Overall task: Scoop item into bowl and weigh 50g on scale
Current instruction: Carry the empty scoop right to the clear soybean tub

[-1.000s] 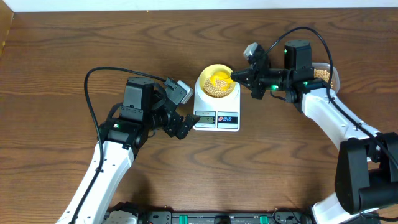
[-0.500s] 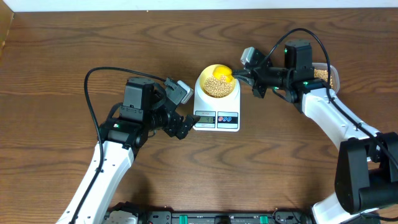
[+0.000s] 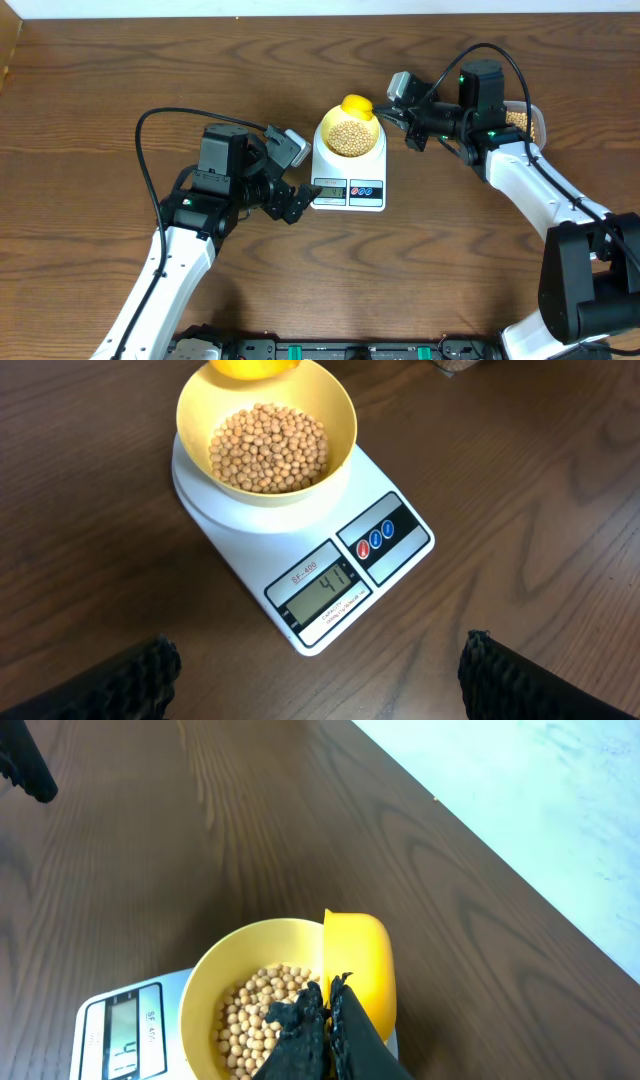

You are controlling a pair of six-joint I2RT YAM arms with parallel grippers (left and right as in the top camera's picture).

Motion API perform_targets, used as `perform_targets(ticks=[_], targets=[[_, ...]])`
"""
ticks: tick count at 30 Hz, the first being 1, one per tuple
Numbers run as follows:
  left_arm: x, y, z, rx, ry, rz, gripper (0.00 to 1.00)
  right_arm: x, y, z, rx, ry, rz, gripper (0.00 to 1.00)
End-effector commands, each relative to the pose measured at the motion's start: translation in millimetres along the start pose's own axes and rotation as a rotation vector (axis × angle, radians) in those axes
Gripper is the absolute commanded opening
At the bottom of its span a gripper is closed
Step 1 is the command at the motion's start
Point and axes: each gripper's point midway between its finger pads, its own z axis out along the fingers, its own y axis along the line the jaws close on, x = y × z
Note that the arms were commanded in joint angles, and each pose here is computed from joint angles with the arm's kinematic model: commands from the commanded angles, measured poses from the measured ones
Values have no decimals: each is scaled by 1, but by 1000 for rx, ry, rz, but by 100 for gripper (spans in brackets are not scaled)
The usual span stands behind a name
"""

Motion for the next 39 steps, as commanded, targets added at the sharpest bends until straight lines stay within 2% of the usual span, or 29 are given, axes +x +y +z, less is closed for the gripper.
perform_targets(ticks=[1, 5, 15, 18, 20, 26, 32, 39], targets=[[0, 1, -2, -9, -3, 3, 91, -2, 3, 4, -15, -6, -22, 1], [0, 1, -2, -9, -3, 3, 91, -6, 0, 4, -4, -21, -21, 1], [0, 1, -2, -9, -3, 3, 91, -55, -20, -2, 29, -202, 271, 1], [0, 1, -2, -9, -3, 3, 91, -57, -22, -4, 30, -211, 319, 1], [0, 1, -2, -9, -3, 3, 91, -53, -26, -6, 45, -205, 327, 1], [0, 1, -2, -9, -3, 3, 91, -25, -71, -23, 283, -130, 326, 1], [0, 1, -2, -9, -4, 3, 91, 0, -116, -64, 462, -105, 362, 1], [0, 1, -2, -9, -4, 3, 91, 17, -145, -106, 568, -110, 374, 1]])
